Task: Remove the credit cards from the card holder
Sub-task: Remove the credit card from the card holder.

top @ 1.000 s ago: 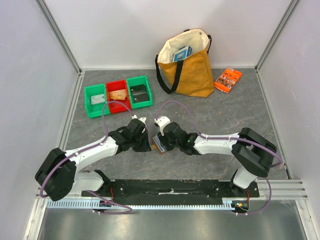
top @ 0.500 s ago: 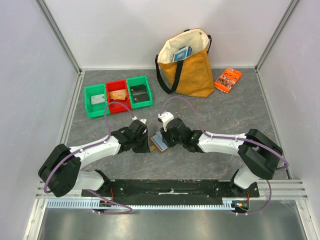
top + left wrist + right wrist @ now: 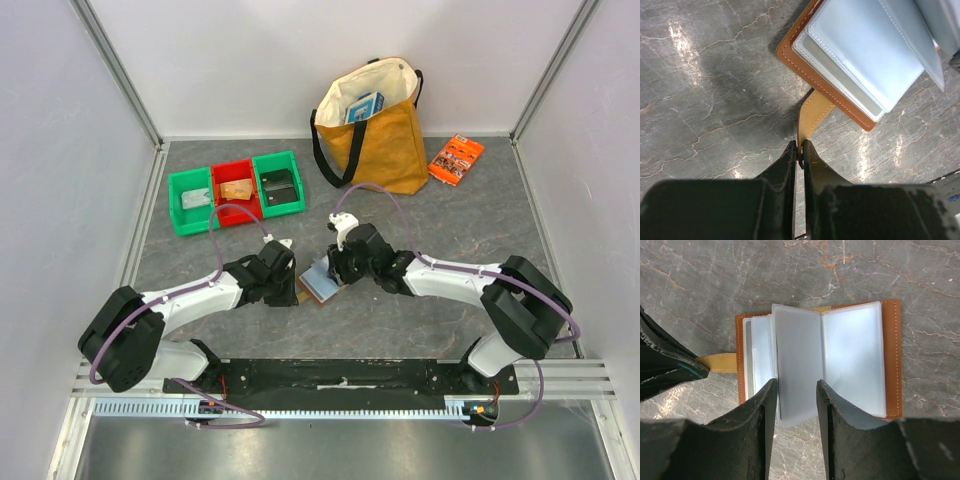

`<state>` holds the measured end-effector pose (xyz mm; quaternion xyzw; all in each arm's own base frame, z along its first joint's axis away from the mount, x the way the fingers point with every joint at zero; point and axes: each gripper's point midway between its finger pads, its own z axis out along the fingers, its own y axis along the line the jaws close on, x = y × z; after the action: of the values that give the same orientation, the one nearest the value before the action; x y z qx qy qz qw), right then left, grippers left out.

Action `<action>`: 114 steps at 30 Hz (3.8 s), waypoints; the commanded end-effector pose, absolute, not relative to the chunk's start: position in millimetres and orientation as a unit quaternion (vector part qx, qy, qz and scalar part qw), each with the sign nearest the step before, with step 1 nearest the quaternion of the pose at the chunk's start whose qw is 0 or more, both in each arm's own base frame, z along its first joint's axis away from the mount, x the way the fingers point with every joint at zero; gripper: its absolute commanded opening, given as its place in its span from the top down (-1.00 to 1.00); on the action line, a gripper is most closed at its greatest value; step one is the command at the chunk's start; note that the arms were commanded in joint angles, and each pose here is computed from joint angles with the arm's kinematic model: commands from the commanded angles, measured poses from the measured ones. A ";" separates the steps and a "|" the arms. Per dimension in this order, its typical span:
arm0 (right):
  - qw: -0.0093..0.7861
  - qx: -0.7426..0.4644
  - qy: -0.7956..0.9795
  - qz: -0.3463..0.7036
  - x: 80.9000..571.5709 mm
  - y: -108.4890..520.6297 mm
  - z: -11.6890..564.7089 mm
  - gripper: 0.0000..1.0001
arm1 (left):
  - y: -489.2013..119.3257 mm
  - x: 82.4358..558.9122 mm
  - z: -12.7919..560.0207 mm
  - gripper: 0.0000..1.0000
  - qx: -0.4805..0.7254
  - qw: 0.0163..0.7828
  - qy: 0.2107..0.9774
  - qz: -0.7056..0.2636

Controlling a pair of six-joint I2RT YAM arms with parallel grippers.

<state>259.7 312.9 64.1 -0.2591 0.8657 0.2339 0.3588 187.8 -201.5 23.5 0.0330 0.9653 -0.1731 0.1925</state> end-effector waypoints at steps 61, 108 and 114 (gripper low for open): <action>0.350 -0.212 0.880 0.240 265.9 284.6 33.9 0.46 | -284.3 256.8 134.5 -0.12 -0.047 0.289 0.889 -0.352; 0.290 -0.137 0.879 0.352 254.0 275.7 19.2 0.51 | -297.7 265.0 47.8 0.42 -0.137 0.234 0.893 -0.358; 0.291 -0.137 0.878 0.354 254.2 275.7 20.5 0.52 | -307.5 269.0 73.2 0.43 -0.105 0.259 0.875 -0.395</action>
<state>259.3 278.5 28.2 -0.1382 0.8736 0.3553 0.3024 261.4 -291.0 36.5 -0.1318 0.9042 -0.3361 0.2282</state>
